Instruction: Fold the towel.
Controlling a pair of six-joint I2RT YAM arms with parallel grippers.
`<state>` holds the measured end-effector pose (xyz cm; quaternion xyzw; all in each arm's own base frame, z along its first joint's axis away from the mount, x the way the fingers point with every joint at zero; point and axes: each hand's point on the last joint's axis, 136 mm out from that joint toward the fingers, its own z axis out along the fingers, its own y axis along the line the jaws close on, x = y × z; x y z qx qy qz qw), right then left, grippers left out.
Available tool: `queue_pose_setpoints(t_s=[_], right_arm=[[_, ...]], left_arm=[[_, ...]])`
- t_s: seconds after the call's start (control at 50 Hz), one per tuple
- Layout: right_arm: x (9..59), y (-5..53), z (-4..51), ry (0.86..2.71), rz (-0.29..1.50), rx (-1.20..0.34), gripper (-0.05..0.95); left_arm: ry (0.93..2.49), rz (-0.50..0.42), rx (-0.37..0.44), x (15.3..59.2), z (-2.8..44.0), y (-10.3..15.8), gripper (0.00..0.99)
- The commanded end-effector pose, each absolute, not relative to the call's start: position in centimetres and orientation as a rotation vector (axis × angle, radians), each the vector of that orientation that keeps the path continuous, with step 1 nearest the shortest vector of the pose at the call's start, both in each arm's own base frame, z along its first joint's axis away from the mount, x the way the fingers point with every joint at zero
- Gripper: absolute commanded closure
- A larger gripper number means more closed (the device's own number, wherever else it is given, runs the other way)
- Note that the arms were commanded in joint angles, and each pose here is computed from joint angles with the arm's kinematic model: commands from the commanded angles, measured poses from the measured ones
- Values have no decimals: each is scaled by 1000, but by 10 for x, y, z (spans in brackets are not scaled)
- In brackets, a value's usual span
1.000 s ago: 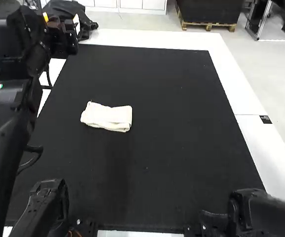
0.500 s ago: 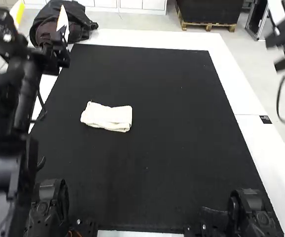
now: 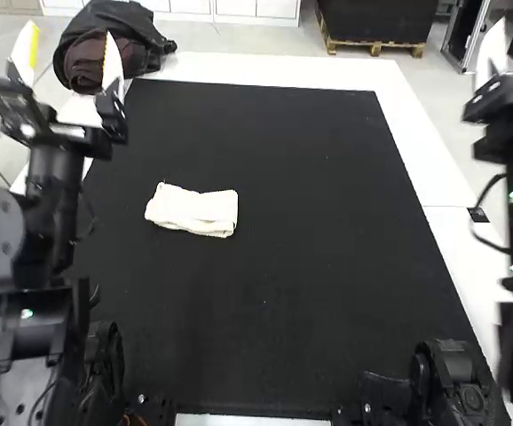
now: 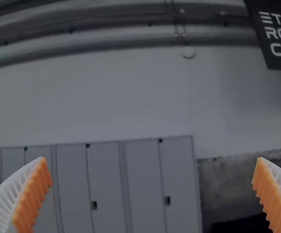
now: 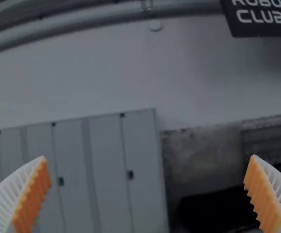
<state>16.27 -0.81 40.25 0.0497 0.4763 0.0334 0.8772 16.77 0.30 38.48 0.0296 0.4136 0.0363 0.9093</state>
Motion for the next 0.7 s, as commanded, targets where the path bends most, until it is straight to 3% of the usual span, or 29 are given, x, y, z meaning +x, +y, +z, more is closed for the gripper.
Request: queue_pose_setpoints(t_s=[0.0, 0.14, 0.26, 0.5, 0.56, 0.68], right_arm=[[191, -13, 355, 1056, -86, 64, -21], [203, -15, 317, 995, -155, 49, -21], [221, -22, 279, 1129, -155, 91, -21], [245, -19, 180, 1544, -101, 120, -21], [245, -14, 158, 1632, -85, 85, -20], [246, -11, 158, 1631, -70, 71, -20]], left_arm=[[888, 132, 131, 183, 354, -1, 28], [956, 154, 130, 200, 319, 4, 28], [1071, 151, 108, 216, 291, 10, 28], [1334, 86, -123, 237, 231, 37, 28], [1441, 69, -145, 242, 204, 38, 28], [1546, 60, -157, 244, 178, 37, 28]])
